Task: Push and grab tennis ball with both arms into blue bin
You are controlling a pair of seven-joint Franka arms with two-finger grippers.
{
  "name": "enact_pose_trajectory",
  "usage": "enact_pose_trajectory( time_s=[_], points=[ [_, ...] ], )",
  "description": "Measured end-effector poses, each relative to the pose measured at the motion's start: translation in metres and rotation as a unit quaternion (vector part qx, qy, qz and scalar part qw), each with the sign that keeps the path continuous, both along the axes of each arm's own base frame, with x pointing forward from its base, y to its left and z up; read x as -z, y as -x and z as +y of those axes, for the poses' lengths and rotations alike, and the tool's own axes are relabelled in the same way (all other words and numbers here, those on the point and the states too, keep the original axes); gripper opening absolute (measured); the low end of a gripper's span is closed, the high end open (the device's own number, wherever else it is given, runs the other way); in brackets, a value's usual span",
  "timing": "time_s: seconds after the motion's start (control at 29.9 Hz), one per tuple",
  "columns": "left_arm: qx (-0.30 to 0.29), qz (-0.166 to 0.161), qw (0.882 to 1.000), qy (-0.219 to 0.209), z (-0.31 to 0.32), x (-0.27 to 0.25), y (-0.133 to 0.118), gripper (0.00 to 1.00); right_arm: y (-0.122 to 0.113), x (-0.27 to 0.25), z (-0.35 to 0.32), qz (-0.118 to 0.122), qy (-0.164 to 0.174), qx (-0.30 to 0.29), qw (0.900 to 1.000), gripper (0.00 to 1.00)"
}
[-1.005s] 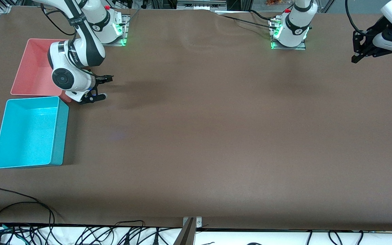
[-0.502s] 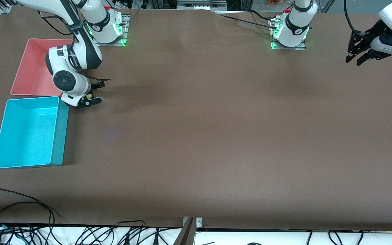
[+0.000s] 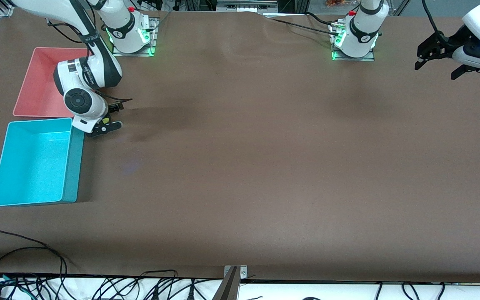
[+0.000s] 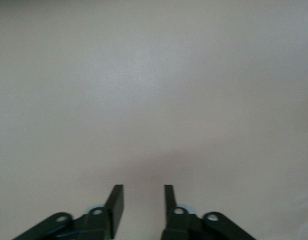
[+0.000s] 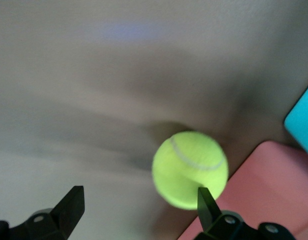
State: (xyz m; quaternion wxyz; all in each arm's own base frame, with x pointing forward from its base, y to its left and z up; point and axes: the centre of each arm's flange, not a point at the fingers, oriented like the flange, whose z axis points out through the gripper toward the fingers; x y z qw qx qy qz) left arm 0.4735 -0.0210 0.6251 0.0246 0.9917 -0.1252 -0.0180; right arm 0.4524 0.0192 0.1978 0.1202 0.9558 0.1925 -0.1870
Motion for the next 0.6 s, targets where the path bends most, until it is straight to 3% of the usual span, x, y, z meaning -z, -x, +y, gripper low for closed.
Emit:
enact_pose_trajectory(
  time_s=[0.6],
  points=[
    [-0.015,0.013,1.000,-0.003,0.004,0.012,-0.008,1.00,-0.003,0.018,-0.027,-0.005,0.003,-0.013,1.000,1.00]
  ],
)
